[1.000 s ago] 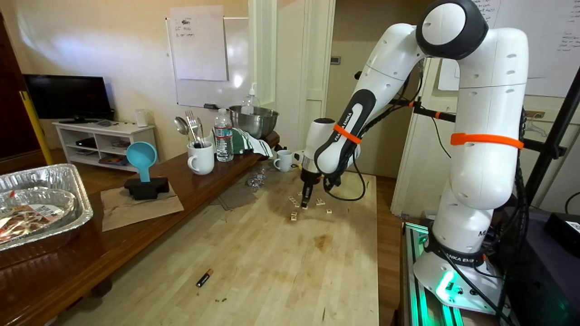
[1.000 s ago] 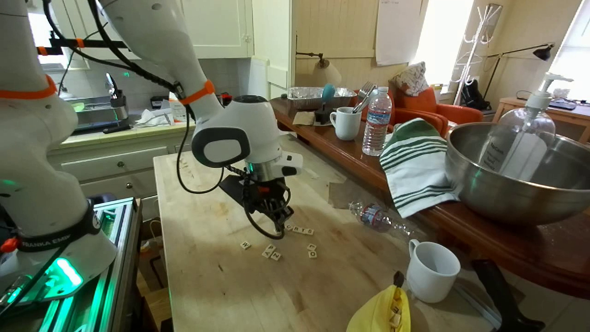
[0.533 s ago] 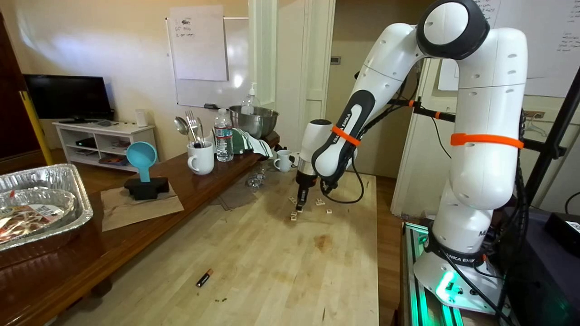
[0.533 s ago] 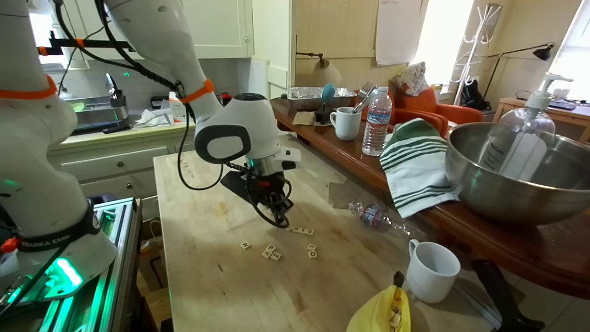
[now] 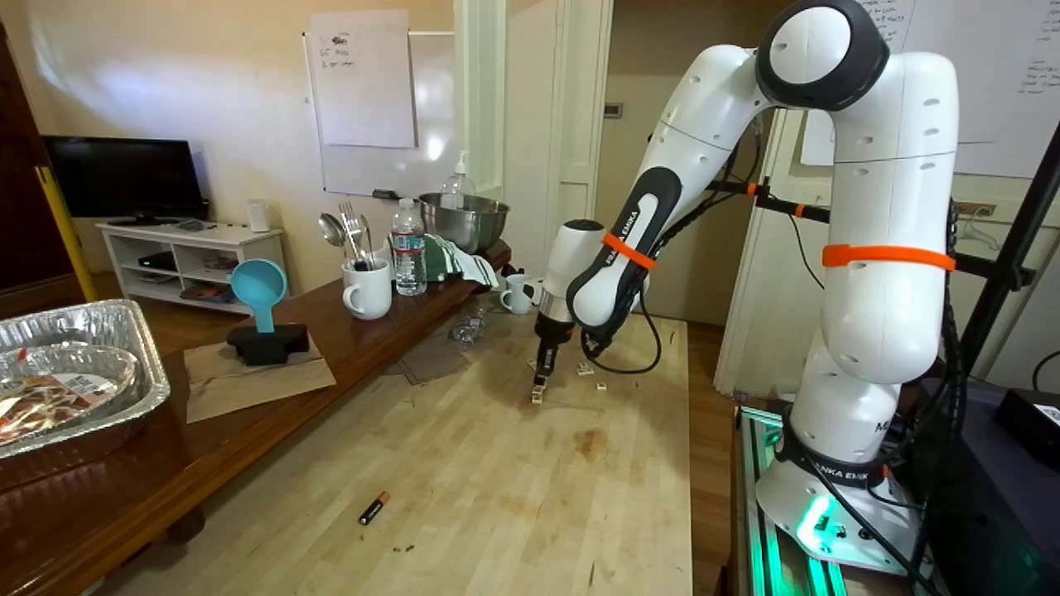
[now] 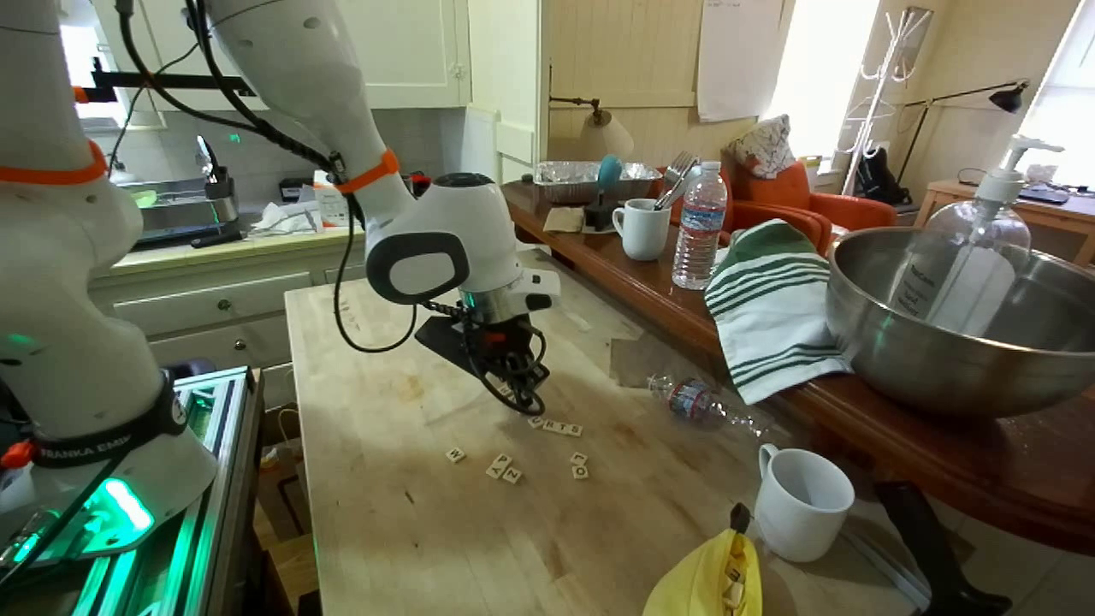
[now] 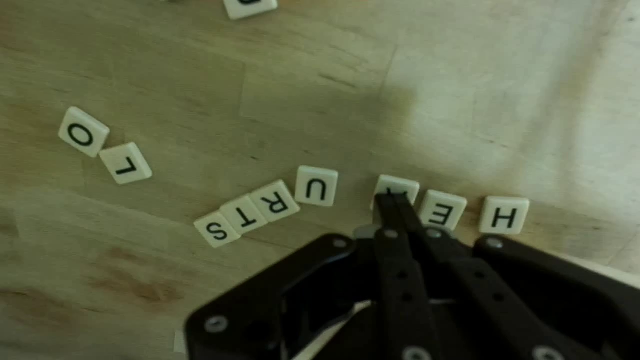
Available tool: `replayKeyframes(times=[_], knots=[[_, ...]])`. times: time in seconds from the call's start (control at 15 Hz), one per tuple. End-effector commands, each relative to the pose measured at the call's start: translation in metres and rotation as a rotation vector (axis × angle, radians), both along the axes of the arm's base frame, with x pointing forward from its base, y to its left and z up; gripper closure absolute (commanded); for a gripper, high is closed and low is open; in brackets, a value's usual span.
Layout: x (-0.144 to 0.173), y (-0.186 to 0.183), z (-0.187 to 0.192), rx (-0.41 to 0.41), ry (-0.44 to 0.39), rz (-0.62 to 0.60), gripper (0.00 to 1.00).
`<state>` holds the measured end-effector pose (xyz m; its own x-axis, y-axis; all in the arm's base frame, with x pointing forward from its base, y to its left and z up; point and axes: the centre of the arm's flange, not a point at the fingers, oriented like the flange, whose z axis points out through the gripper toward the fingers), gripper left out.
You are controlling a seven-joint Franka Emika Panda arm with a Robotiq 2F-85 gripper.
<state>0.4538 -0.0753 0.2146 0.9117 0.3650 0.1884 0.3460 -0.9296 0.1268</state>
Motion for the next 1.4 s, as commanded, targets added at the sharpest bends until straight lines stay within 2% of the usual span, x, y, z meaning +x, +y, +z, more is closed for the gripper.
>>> replayKeyframes(times=[0.0,1.33], knots=[[0.006,0.006,-0.025,0.011,0.013,0.030,1.00],[-0.009,0.016,-0.026,0.006,0.049,0.109,1.00]])
